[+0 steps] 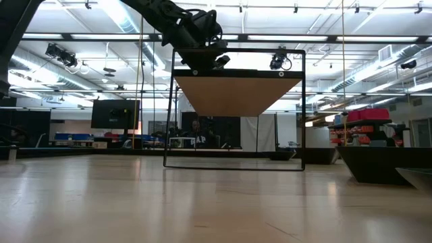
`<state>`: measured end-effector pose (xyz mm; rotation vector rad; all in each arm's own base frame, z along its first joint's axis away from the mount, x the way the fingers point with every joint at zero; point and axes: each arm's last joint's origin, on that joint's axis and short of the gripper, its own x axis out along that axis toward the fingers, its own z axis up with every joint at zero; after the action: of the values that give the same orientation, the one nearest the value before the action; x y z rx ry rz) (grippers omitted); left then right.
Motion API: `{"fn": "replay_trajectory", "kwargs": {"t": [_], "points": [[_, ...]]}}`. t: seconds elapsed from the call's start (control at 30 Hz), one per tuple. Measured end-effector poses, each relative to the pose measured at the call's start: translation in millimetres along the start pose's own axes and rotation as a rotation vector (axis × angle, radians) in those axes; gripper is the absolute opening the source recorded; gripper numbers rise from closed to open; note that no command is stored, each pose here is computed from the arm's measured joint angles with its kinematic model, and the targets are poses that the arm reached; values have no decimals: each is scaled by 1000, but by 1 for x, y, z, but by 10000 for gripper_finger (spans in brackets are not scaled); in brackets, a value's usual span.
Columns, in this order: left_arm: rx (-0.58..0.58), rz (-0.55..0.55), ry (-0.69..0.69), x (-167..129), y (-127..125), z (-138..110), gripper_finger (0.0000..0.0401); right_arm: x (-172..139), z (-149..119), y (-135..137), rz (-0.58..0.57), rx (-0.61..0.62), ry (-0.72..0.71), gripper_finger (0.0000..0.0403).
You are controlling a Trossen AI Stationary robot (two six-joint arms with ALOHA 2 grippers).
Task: Pick & Place Mini shaped plates
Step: Stack the drop-shaped plate on top of the drop-shaped plate on the shelf
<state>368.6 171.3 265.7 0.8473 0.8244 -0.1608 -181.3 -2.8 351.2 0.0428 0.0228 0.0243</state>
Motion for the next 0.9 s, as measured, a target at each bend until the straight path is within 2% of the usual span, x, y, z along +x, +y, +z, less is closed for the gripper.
{"fn": "replay_trajectory", "kwargs": {"t": [0.47, 0.7, 0.9], "points": [[5, 25, -16, 0, 2, 2, 3, 0, 0, 0, 0, 0, 0, 10], [28, 120, 169, -1, 8, -7, 3, 0, 0, 0, 0, 0, 0, 10], [14, 105, 172, 0, 8, -11, 4, 0, 0, 0, 0, 0, 0, 10]]}}
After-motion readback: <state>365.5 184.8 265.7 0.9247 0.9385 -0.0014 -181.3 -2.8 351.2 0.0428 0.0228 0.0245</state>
